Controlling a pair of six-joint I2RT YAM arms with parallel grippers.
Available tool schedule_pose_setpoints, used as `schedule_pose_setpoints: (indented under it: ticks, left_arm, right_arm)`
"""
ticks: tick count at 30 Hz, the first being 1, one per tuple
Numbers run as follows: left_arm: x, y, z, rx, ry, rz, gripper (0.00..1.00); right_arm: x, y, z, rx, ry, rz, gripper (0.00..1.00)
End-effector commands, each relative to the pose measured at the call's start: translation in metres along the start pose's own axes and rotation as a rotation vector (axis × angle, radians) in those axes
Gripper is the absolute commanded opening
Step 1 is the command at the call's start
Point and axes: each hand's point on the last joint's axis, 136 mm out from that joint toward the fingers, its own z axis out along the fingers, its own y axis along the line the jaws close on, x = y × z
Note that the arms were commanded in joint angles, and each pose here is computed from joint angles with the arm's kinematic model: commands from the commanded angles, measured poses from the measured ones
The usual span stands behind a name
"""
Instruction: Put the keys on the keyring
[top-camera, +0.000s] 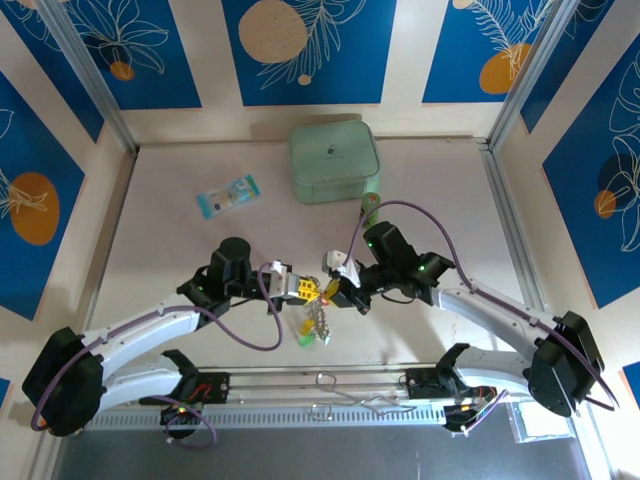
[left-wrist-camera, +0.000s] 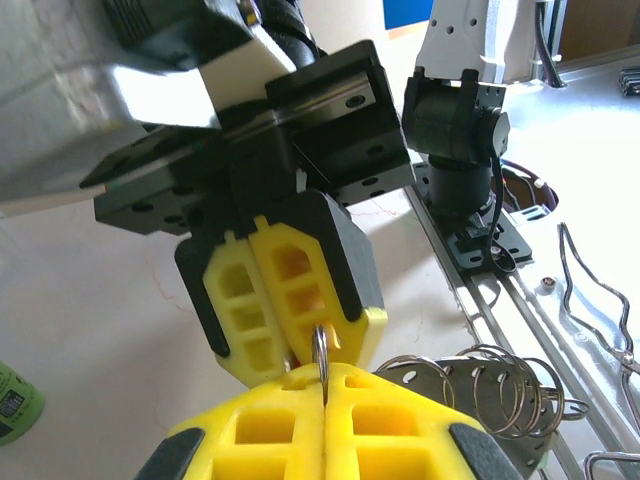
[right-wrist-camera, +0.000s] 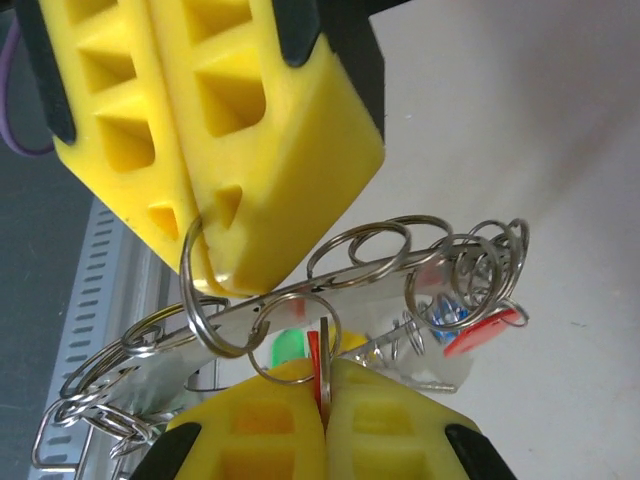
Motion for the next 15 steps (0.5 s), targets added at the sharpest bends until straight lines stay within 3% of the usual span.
schedule_pose_setpoints:
  ticks: [1,8,15]
  left_arm:
    - [-0.020,-0.004,0.000,0.035,-0.057,0.045,0.00]
    - [-0.010,-0.002,0.000,0.016,-0.016,0.034,0.00]
    - [0.007,-0.001,0.001,0.006,0.066,0.005,0.00]
  right_arm:
    - [-0.012,0.005,-0.005,-0.021,-0.019,-0.014,0.00]
    - [-0.017,0.003,-0.015,0.042,-0.053,-0.048,0.00]
    - [-0.038,0.002,-0.041,0.156,-0.166,-0.138,0.00]
